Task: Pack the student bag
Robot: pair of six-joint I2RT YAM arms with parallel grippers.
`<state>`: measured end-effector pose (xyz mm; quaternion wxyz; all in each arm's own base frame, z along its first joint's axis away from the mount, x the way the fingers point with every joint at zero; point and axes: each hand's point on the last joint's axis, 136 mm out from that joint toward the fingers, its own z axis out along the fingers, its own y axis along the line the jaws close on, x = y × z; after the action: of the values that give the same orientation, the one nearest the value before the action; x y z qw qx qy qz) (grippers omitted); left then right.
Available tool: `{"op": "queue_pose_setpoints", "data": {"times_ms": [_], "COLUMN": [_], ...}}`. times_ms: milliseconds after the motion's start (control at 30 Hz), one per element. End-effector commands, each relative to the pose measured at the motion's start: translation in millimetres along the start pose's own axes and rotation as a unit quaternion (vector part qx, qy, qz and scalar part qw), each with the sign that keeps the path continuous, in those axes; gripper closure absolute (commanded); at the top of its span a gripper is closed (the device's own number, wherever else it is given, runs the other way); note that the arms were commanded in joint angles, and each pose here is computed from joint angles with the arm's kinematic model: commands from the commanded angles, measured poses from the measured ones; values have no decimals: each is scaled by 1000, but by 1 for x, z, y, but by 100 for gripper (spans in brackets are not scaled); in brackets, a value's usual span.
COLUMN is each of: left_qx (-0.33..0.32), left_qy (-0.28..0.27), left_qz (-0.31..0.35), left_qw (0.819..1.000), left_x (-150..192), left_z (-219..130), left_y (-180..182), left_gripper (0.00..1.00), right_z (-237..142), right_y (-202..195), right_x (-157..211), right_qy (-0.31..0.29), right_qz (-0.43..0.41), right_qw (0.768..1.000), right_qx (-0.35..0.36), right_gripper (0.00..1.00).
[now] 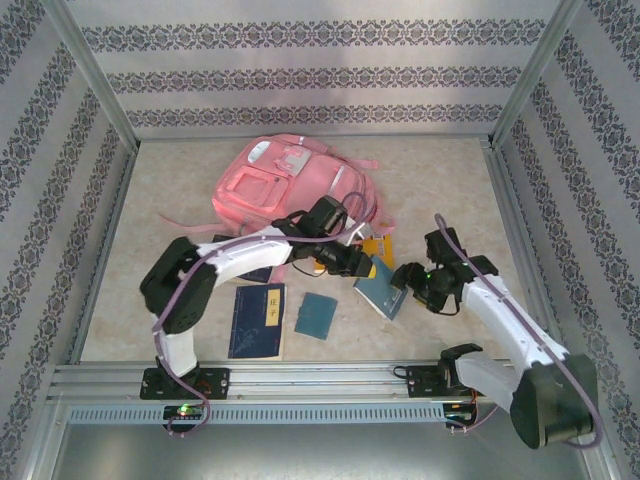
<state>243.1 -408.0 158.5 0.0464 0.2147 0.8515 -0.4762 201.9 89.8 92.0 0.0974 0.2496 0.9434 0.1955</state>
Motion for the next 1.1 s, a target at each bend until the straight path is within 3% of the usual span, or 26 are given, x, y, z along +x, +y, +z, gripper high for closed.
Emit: {"op": "queue_pose_setpoints", "data": {"times_ms": [0,100,200,300,367,467,533,633,800,1067], "left_qx": [-75,-144,-195,-245,-300,-385,-411,-454,-466,-443], "left_qy": [-52,-134,-183,-183,-167,-151,-132,-126,-113,-106], "left_qz": [105,186,302,495,614,690,726,742,770,793], "left_qw": [990,963,915,814,710,593,536,476,421,404], "left_x": [-3,-13,-13,7,20,21,24,18,27,59], "left_z": [-48,-89,-117,-121,-121,-130,-134,-150,-156,-158], "left_y": [-21,-32,-52,-77,-83,-77,-75,-80,-92,-91], "left_gripper": [100,100,100,100,100,100,100,100,100,100], "right_z": [-41,-73,-93,-110,-122,-135,-143,-145,-130,-111], "right_y": [7,30,60,89,106,131,144,151,159,173], "right_x": [-10,-19,-20,-21,-22,-19,-15,-10,0,16], "right_qy": [-49,-72,-64,-54,-50,-30,-20,-10,24,105], "right_qz": [4,-5,-17,-30,-41,-53,-68,-101,-140,-156], "right_qw": [999,997,995,991,987,979,972,965,951,925], "right_qx": [11,-20,-71,-121,-148,-196,-225,-240,-274,-329], "right_gripper": [28,27,28,28,29,28,27,23,16,11]}}
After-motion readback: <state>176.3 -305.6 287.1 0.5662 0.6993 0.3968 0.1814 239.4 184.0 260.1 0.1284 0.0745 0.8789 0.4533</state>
